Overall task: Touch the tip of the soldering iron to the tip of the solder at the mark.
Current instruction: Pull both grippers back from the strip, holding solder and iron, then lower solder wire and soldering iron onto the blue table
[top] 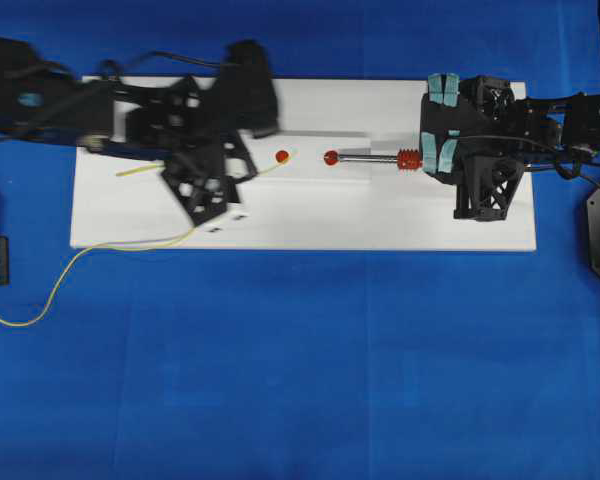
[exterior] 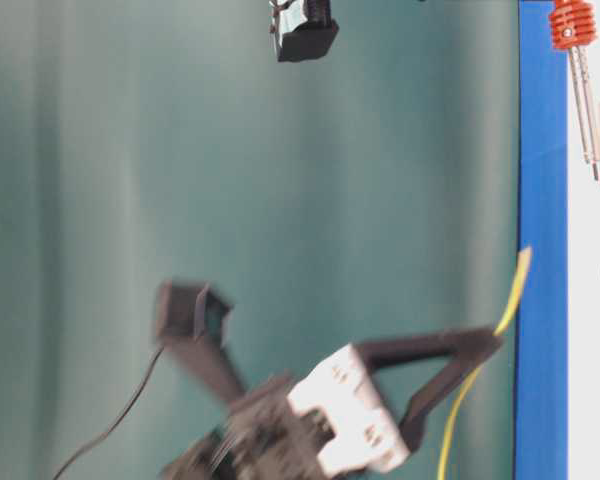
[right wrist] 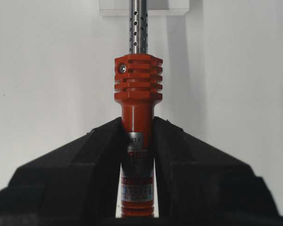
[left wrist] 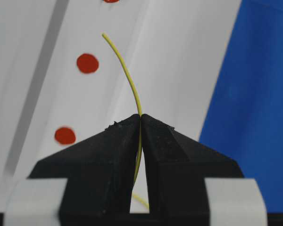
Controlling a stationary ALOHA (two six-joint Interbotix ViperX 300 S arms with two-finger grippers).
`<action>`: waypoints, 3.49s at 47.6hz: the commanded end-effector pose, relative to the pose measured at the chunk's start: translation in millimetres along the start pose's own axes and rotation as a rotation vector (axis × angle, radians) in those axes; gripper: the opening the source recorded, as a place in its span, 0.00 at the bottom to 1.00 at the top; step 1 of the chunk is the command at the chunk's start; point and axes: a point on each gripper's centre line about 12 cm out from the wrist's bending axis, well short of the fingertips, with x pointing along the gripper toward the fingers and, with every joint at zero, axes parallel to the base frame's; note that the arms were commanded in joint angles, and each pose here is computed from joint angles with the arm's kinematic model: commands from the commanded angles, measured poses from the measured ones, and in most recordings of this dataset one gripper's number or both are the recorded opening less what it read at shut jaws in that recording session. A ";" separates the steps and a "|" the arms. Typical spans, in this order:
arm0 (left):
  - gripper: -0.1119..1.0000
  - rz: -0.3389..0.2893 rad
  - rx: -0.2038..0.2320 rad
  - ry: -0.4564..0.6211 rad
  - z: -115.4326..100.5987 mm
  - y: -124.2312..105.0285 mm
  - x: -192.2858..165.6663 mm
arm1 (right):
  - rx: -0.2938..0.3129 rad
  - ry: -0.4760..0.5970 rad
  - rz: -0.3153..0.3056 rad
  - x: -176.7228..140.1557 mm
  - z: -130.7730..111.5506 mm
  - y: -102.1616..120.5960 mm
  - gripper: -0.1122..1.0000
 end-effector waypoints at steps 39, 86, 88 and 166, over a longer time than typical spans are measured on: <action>0.12 -0.050 -0.007 -0.215 -37.9 7.2 -66.5 | 0.025 -0.304 -0.033 -82.9 0.9 -6.9 0.16; 0.12 -0.438 0.054 -0.245 -94.0 -100.0 -95.8 | 0.066 -0.416 0.334 -103.0 -11.0 86.1 0.16; 0.12 -0.460 0.069 -0.237 -98.5 -107.9 -94.7 | 0.045 -0.420 0.361 -103.2 -10.8 94.5 0.16; 0.71 -0.453 0.184 0.003 -173.3 -161.6 14.6 | -0.084 -0.075 0.442 14.5 -51.8 204.2 0.69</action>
